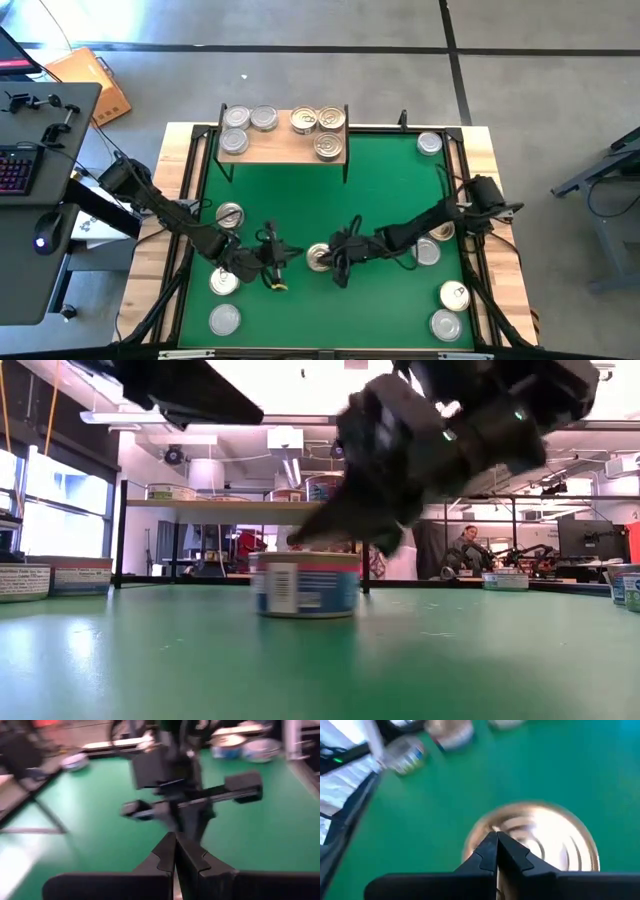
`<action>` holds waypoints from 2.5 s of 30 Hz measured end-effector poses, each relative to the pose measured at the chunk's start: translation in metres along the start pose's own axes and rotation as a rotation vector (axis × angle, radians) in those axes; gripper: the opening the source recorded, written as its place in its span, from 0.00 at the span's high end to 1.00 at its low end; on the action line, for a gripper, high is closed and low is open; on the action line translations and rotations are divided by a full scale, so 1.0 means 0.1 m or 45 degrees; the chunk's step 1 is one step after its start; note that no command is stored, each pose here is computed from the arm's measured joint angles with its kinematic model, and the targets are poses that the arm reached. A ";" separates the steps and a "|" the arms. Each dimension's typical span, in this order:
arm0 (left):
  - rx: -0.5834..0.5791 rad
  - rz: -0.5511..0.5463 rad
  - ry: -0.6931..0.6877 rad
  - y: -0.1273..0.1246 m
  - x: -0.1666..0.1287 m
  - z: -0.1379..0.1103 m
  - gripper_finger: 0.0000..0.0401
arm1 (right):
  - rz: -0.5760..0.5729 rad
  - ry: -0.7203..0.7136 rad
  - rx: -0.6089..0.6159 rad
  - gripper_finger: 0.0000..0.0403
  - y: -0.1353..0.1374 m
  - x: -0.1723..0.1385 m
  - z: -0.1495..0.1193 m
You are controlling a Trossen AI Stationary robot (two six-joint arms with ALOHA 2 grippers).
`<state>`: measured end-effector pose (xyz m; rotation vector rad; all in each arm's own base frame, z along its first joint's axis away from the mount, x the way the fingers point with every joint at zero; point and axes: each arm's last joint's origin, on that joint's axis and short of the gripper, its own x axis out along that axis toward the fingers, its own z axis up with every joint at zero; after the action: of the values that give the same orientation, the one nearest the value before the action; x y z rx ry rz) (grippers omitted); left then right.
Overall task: Stack canned seafood by type on shelf
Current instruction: Put the blue-pink tuna can on the shelf
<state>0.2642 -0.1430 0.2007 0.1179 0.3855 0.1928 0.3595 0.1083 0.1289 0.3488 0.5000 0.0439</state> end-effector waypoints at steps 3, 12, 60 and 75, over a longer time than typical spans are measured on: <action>-0.052 -0.098 0.014 0.04 0.06 0.02 1.00 | 0.044 -0.054 -0.110 1.00 0.18 -0.02 0.16; -0.162 -0.219 0.204 0.34 0.47 -0.15 1.00 | -0.070 0.067 -0.294 1.00 0.63 -0.45 0.21; -0.188 -0.351 0.407 0.79 1.03 -0.56 1.00 | -0.463 0.511 -0.506 0.31 -0.15 -0.59 0.31; 0.068 -0.262 0.324 0.53 0.41 -0.15 1.00 | -0.167 0.397 -0.653 0.31 -0.41 -0.30 0.45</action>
<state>0.2872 -0.0815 0.1795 0.1060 0.6531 -0.0069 0.3527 0.0517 0.1664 -0.1984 0.7953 0.0980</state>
